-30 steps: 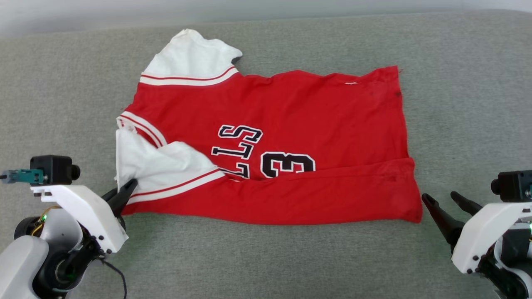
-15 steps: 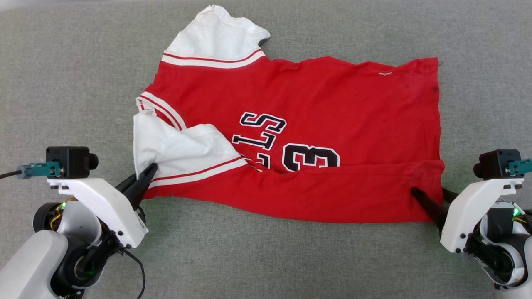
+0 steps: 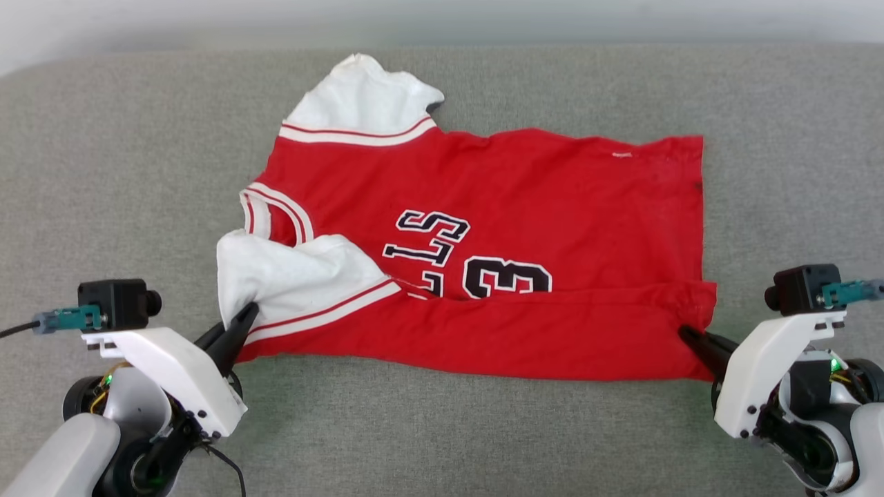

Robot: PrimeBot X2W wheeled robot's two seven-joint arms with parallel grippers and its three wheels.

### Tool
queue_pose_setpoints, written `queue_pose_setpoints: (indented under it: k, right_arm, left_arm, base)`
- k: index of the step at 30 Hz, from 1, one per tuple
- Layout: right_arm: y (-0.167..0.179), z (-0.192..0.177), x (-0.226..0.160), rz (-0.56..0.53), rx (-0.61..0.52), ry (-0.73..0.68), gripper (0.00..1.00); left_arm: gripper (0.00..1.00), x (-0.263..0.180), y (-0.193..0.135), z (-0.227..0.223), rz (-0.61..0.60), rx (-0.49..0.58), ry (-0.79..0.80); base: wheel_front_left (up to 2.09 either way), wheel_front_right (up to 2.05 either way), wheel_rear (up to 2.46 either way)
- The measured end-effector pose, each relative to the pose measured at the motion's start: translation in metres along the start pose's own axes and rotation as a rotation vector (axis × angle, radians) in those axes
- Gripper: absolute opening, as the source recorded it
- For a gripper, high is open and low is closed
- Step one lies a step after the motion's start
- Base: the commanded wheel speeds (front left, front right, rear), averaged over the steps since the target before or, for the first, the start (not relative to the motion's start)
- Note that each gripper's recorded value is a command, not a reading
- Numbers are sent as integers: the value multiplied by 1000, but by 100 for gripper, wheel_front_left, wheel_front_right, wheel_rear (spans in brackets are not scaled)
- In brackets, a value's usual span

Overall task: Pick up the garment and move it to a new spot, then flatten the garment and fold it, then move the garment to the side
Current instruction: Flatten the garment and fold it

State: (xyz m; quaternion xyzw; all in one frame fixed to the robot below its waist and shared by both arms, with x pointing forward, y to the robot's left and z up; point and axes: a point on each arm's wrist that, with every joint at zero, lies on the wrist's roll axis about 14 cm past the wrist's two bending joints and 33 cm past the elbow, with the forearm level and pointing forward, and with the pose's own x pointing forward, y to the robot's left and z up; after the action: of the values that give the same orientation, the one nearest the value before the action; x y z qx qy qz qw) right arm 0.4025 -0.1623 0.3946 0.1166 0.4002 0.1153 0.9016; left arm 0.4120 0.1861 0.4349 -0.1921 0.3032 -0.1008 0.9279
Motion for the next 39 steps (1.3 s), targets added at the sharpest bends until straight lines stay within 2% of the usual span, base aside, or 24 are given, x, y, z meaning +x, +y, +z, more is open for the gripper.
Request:
queue_pose_setpoints:
  k: [12, 20, 21, 22, 23, 24, 27, 30, 35, 39]
  right_arm:
    - [13, -6, -44, 14, -18, -82, 0]
    - [6, -35, -63, -12, 17, -48, 0]
    - [4, -39, -63, -19, 23, -38, 12]
    - [2, -43, -62, -26, 25, -30, 44]
    - [2, -46, -61, -27, 36, -26, 100]
    - [2, -47, -59, -28, 45, -30, 100]
    - [1, -46, -57, -31, 46, -59, 100]
    - [5, -31, -60, -25, 26, -156, 100]
    - [-4, 25, -86, -80, -53, -461, 100]
    - [-14, 48, -109, -147, -92, -619, 100]
  left_arm:
    - [0, -44, -5, -10, 30, -10, -40]
    - [0, -67, 1, -57, 72, -91, 60]
    - [0, -66, 2, -60, 73, -102, 65]
    - [0, -64, 3, -64, 73, -111, 70]
    - [37, -62, 3, -66, 72, -124, 74]
    - [100, -59, 4, -67, 73, -135, 73]
    - [100, -50, 7, -67, 71, -134, 82]
    - [100, -43, 7, -61, 65, -123, 64]
    - [100, -37, 7, -15, 73, -48, -104]
    - [100, -32, -3, 26, 66, 30, -237]
  base:
    - [0, 0, 0]
    - [0, 0, 0]
    - [0, 0, 0]
    - [0, 0, 0]
    - [0, 0, 0]
    - [0, 0, 0]
    - [0, 0, 0]
    - [0, 0, 0]
    - [0, 0, 0]
    - [0, 0, 0]
